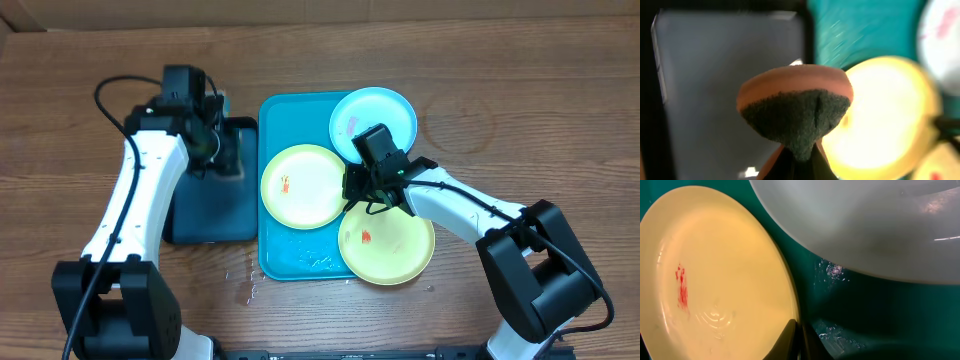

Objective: Clean dirty plates on tray and stack at the side
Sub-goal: 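Carry the sponge with the left gripper onto the upper-left yellow plate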

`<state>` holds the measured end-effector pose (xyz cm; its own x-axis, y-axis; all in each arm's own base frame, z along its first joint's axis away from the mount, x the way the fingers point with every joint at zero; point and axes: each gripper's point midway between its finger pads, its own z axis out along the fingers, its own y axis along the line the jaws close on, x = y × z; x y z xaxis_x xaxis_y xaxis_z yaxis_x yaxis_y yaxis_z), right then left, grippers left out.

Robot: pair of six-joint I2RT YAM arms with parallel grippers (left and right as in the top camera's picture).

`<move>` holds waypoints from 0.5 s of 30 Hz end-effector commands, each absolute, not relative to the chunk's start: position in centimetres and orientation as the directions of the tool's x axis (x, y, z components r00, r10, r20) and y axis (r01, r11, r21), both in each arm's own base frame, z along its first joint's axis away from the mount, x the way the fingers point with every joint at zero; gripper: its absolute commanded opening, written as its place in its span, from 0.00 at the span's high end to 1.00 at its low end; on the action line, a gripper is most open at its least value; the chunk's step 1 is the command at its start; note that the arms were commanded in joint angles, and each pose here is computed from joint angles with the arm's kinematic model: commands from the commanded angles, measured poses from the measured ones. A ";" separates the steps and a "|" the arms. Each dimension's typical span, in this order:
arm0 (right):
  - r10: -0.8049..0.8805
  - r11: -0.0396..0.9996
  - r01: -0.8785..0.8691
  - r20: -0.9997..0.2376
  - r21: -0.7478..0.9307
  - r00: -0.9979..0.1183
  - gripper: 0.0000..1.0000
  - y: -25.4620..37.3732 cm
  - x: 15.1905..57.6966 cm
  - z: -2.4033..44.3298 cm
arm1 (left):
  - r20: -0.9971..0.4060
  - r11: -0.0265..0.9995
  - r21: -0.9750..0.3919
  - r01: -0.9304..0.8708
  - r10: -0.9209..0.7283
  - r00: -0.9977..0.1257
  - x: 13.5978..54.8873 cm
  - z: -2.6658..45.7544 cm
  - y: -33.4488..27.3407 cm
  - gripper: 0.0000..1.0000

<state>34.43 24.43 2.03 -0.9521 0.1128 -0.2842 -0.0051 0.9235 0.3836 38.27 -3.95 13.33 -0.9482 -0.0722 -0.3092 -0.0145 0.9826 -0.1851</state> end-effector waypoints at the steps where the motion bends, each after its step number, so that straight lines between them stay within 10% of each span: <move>1: 0.111 0.925 -0.001 -0.274 0.380 -0.955 0.96 24.4 34.3 1.5 | -0.339 0.949 -0.313 0.035 -0.078 -0.938 38.7 15.6 -7.3 0.96; 15: 0.111 0.925 -0.002 -0.276 0.381 -0.955 0.96 24.4 34.3 1.5 | -0.250 0.964 -0.265 -0.004 -0.073 -0.966 35.8 10.2 -11.5 0.96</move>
<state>34.43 24.46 2.04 -0.9520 0.1125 -0.2846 -0.0058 0.9232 0.3843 35.94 -11.60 10.58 -0.9679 -0.0301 -0.2495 0.0403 0.9613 -0.2725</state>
